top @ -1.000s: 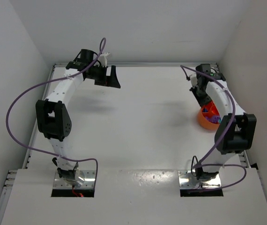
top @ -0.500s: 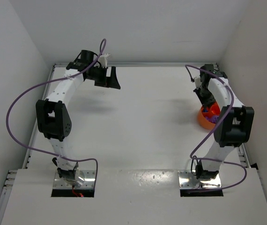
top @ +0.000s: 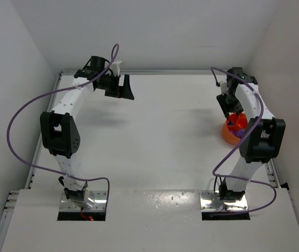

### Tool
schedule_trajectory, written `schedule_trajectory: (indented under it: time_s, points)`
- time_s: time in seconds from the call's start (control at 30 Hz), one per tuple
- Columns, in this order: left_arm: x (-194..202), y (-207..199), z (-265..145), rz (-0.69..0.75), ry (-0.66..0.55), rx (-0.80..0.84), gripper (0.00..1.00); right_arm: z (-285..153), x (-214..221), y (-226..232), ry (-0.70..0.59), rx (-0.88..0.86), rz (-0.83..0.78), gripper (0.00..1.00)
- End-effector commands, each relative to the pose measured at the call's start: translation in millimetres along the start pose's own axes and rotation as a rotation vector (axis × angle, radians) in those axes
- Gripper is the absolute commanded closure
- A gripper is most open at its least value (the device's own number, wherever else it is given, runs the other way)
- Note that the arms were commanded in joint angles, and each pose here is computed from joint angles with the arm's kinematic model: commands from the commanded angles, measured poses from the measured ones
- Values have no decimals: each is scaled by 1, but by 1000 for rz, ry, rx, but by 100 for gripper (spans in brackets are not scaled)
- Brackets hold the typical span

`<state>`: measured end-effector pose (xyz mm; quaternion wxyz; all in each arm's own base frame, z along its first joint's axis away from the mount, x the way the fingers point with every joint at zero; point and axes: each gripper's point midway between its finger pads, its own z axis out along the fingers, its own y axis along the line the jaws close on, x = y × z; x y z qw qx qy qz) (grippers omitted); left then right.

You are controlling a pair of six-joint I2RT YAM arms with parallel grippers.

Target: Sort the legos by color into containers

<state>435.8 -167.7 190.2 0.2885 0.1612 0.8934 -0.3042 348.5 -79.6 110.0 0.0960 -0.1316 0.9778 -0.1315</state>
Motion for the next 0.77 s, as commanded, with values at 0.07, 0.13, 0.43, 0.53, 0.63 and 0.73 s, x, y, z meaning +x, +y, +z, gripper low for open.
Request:
schedule_trajectory:
  time_s: [0.07,0.13,0.43,0.53,0.63,0.73]
  points:
    - [-6,-5,-7,28,-23,-5,0,-59,-61,4,-260,-101,34,49]
    - [-8,-1,-11,32,-31,-38,0,-92,-86,15,-388,-203,64,48]
    - [-12,10,-23,64,-54,-138,0,-183,-156,36,-713,-495,109,20]
    - [-13,12,-27,76,-77,-169,0,-191,-165,43,-737,-538,94,12]
    - [-16,21,-37,82,-136,-208,0,-179,-164,48,-712,-557,87,8]
    - [-19,17,-55,84,-218,-236,0,-171,-163,50,-699,-556,72,8]
